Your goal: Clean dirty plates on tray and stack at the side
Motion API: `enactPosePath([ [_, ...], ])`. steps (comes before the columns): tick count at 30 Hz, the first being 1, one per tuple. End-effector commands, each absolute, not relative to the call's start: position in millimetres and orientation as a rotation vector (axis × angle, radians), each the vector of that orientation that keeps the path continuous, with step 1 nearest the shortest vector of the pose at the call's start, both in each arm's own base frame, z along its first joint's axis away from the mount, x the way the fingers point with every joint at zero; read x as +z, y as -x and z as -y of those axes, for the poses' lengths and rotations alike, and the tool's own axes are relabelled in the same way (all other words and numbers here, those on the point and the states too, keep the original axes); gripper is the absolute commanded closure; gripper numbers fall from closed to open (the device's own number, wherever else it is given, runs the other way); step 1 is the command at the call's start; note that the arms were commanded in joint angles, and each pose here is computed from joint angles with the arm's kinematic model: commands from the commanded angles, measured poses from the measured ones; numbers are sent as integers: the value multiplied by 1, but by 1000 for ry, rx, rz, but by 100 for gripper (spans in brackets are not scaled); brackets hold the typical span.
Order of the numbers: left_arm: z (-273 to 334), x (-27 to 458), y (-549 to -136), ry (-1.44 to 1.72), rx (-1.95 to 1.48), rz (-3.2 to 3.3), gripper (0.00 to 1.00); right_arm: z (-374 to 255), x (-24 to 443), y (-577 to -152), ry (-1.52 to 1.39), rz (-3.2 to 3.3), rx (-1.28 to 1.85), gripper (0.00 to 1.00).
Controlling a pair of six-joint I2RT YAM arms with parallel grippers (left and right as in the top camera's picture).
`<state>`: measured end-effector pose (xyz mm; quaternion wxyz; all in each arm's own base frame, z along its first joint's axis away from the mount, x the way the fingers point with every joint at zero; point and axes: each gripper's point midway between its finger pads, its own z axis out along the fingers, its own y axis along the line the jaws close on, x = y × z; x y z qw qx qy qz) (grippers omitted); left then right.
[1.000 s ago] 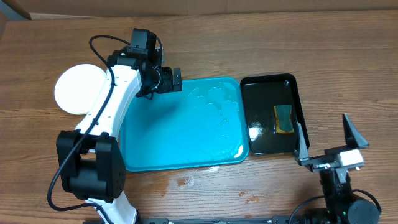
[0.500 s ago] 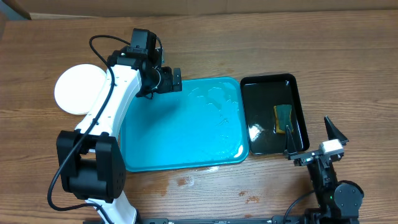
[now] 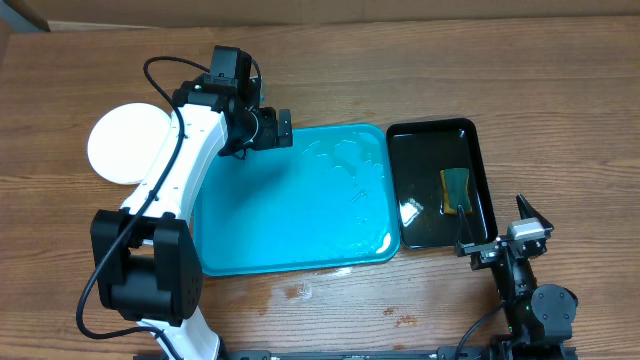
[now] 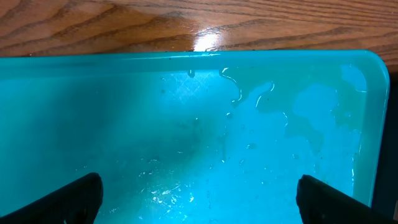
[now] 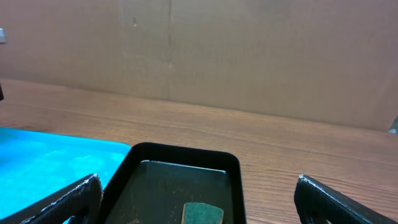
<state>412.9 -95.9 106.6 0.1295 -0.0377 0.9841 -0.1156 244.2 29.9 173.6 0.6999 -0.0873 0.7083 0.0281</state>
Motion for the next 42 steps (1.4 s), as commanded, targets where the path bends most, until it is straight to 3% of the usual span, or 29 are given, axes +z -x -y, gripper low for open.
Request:
enactPosePath([
  [1,97,113,-410,90,-329,-2847,0,-27,172,-245,176,-1576,45,0],
  [8,97,113,-410,90,-329,-2847,0,-13,176,-246,16,-1570,84,0],
  [42,97,113,-410,90,-329,-2846,1,-16,170,-246,27,-1593,98,0],
])
